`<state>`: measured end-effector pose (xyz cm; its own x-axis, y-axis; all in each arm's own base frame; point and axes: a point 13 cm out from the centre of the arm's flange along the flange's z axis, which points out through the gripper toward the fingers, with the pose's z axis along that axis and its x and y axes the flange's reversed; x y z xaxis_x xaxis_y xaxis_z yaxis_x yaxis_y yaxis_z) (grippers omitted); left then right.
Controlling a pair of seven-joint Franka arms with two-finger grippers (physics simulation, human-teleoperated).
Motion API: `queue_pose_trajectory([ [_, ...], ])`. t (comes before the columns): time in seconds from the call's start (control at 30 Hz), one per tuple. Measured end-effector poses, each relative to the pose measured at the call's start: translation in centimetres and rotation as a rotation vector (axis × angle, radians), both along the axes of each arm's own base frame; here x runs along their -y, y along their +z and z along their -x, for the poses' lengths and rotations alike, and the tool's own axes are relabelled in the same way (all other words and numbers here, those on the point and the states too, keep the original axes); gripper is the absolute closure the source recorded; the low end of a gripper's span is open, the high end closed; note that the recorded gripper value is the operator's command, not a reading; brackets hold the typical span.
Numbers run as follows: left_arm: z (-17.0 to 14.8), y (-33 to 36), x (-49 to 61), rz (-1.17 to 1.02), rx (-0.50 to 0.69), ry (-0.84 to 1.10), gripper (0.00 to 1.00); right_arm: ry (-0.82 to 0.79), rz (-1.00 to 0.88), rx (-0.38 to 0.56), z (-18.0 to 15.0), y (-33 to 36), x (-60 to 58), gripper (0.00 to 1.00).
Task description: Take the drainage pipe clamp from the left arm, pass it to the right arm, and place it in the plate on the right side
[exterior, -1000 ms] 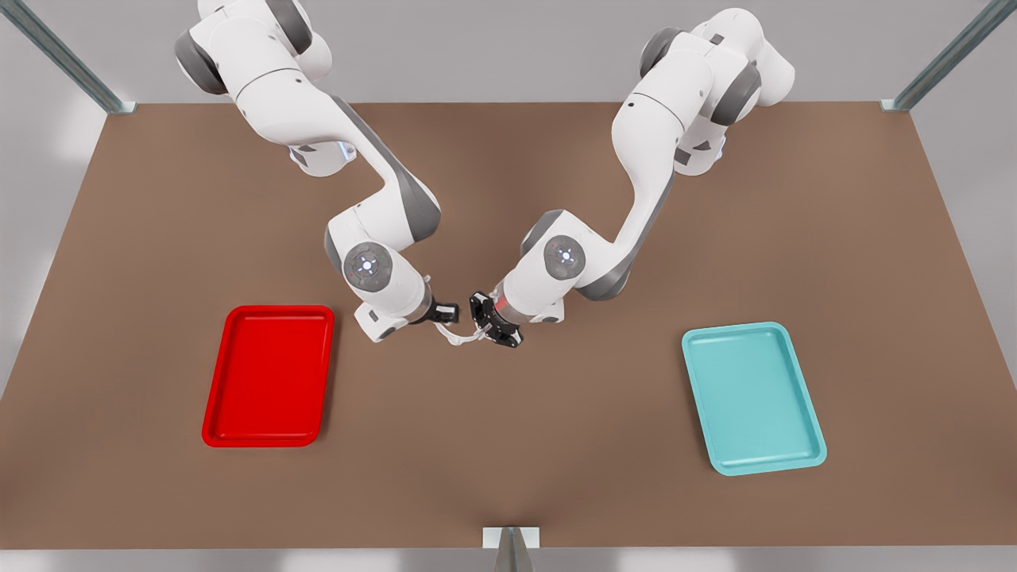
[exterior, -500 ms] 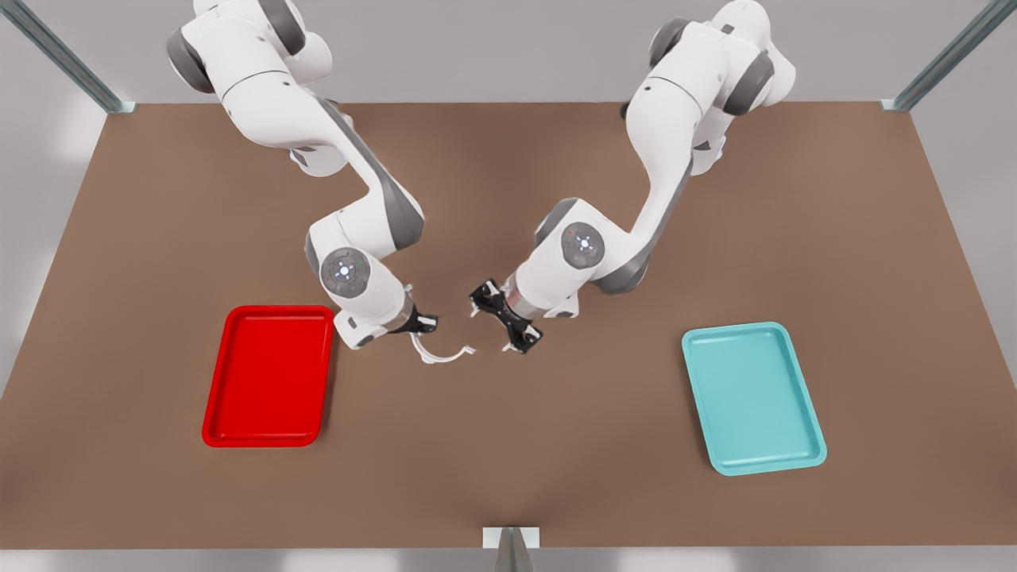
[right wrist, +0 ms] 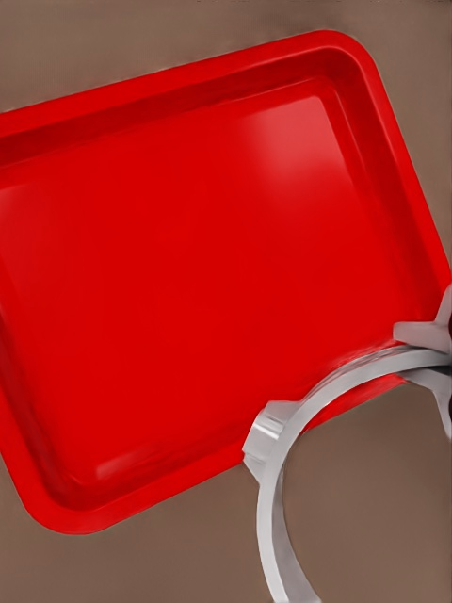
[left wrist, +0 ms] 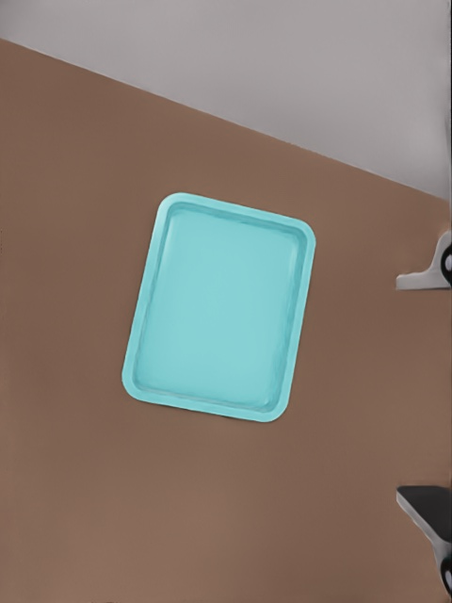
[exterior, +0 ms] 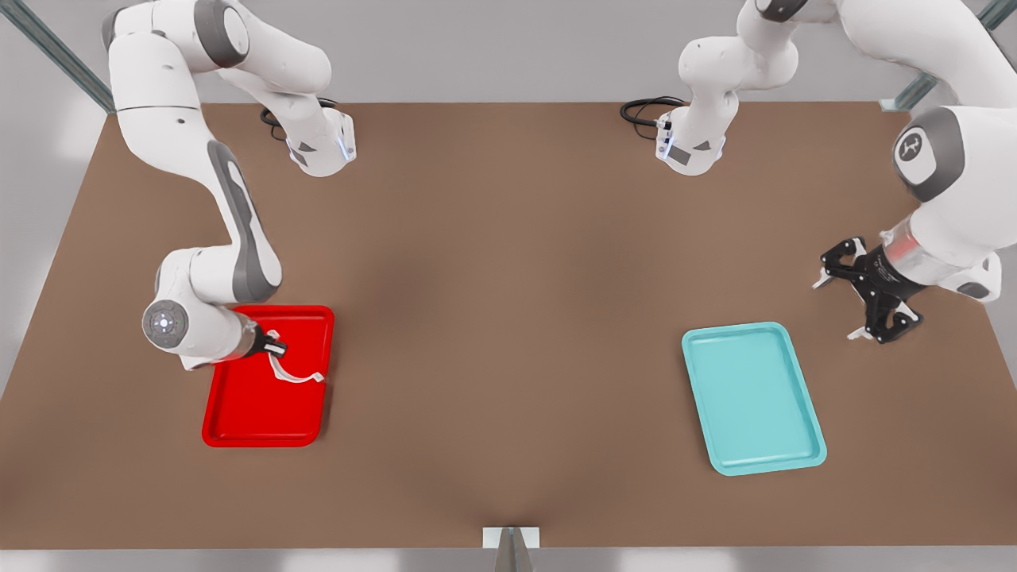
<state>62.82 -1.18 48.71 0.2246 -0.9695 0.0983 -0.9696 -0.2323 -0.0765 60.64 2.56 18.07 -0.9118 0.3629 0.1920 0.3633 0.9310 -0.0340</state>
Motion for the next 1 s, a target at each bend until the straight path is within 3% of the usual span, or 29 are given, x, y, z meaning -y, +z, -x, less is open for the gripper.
queue_pose_trajectory([
  [0.1, 1.8, -1.0, 1.0, -0.039, -0.031, -0.289, 0.00, 0.018, -0.015, -0.045, 1.3, -2.8, 2.6, 0.79],
  [0.23, 0.7, -1.6, 0.7, -0.099, -0.027, -0.603, 0.00, 0.031, -0.039, -0.069, 2.0, -6.5, 7.0, 0.79],
  [0.27, 0.4, -1.8, 0.6, -0.109, -0.029, -0.670, 0.00, 0.048, -0.041, -0.064, 1.9, -6.9, 7.3, 0.28],
  [0.3, 0.2, -2.0, 0.5, -0.116, -0.030, -0.733, 0.00, 0.069, -0.039, -0.057, 1.6, -6.9, 7.5, 0.05],
  [0.33, 0.2, -2.1, 0.8, -0.122, -0.031, -0.799, 0.00, 0.091, -0.034, -0.047, 1.3, -6.9, 7.6, 0.00],
  [0.43, 0.3, -2.2, 1.9, -0.133, -0.028, -0.977, 0.00, 0.144, 0.004, 0.003, -0.5, -5.0, 8.2, 0.00],
  [0.5, 0.2, -2.6, 2.1, -0.136, -0.031, -1.075, 0.00, 0.168, 0.023, 0.102, -4.2, 0.8, 8.1, 0.00],
  [0.6, -0.1, -4.1, 2.2, -0.133, -0.047, -1.200, 0.00, 0.197, 0.041, 0.328, -10.6, 18.3, 7.3, 0.00],
  [0.67, -0.4, -4.6, 2.3, -0.134, -0.048, -1.273, 0.00, 0.235, 0.045, 0.413, -9.9, 28.4, 5.4, 0.00],
  [0.73, -1.0, -5.1, 2.4, -0.138, -0.044, -1.336, 0.00, 0.266, 0.046, 0.397, -7.4, 32.2, 4.1, 0.00],
  [1.0, -1.4, -5.0, 2.5, -0.152, -0.023, -1.531, 0.00, 0.340, 0.055, 0.212, -1.5, 32.2, 1.2, 0.00],
])
